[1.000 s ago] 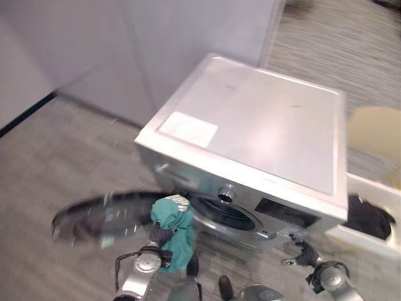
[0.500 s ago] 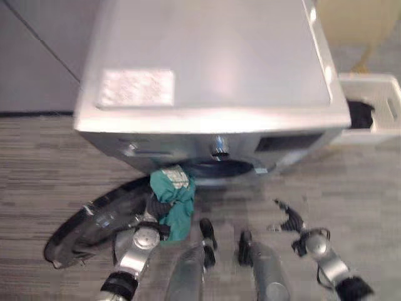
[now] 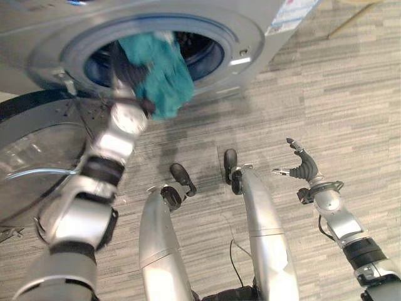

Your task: Grab the laundry basket,head to the washer,open it,put in the laundry and shut it.

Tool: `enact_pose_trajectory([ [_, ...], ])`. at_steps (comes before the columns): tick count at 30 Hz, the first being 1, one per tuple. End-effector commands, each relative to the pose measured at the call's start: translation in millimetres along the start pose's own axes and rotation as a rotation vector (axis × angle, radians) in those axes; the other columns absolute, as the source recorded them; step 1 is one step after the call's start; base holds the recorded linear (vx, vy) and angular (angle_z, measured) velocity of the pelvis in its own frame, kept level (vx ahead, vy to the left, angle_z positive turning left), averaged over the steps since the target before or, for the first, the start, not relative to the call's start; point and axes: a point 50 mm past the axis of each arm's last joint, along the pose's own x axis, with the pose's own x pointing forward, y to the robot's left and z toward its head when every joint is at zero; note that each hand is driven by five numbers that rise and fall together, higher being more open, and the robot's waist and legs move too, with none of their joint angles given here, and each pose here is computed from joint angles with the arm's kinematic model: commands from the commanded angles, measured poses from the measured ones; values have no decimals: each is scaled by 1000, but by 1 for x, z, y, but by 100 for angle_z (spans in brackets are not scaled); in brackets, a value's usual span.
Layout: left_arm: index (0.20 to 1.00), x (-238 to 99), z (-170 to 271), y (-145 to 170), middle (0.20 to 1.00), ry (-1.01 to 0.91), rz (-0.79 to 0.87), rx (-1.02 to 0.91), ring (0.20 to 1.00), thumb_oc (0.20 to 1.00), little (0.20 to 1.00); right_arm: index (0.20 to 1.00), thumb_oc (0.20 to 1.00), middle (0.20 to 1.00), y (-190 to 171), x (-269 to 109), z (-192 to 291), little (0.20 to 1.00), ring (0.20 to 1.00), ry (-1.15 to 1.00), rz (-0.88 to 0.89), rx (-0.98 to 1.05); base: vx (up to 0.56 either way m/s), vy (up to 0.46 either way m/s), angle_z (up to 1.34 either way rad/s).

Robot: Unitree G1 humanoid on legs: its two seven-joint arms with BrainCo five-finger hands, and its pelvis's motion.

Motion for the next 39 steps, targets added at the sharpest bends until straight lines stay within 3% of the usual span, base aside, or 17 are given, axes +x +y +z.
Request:
enact_pose_trajectory([
  [1,200,20,32,32,200,-164,140,115,200,200,200,1000,1000,1000,0,-18,-6,1000,1000,-38,4,59,51,39,-13],
  [3,200,27,39,39,200,-181,166,138,200,200,200,1000,1000,1000,1,-18,-6,1000,1000,-38,11,60,63,26,-16],
  [4,307,31,46,47,307,-200,197,167,307,307,307,1000,1000,1000,-1,-19,-6,1000,1000,-45,12,58,83,35,-20],
  [5,771,35,51,55,771,-216,221,214,771,771,771,1000,1000,1000,-1,-20,-6,1000,1000,-47,13,62,83,40,-18],
  [6,1000,39,53,62,1000,-211,242,259,1000,1000,1000,1000,1000,1000,-1,-22,-7,1000,1000,-47,17,64,79,33,-18],
  [13,1000,47,32,60,1000,-77,162,387,1000,1000,1000,1000,1000,1000,-5,-22,-8,1000,1000,-46,16,60,43,6,-7],
  [17,1000,34,3,37,1000,4,43,403,1000,1000,1000,1000,1000,1000,0,-26,-12,1000,1000,-21,34,52,62,-46,2],
  [19,1000,11,-23,9,1000,52,-36,334,1000,1000,1000,1000,1000,1000,7,-30,-21,1000,1000,24,36,70,91,-87,9],
  [24,1000,-104,-88,-52,1000,295,-141,-141,1000,1000,1000,1000,1000,1000,23,-35,-37,1000,1000,131,12,94,-8,-89,40],
  [26,1000,-197,-124,-67,1000,530,-194,-301,1000,1000,1000,1000,1000,1000,21,-50,-61,1000,1000,255,-9,85,53,-76,72],
  [28,1000,-331,-164,-69,1000,930,-391,-270,1000,1000,1000,1000,1000,1000,34,-98,-110,1000,1000,510,61,82,280,-50,31],
  [31,1000,-369,-167,-77,1000,1032,-497,-234,1000,1000,1000,1000,1000,1000,43,-115,-127,1000,1000,600,93,85,117,32,19],
  [39,1000,-404,-171,-84,1000,1128,-636,-138,1000,1000,1000,1000,1000,1000,48,-143,-146,1000,1000,727,109,96,112,70,-95],
])
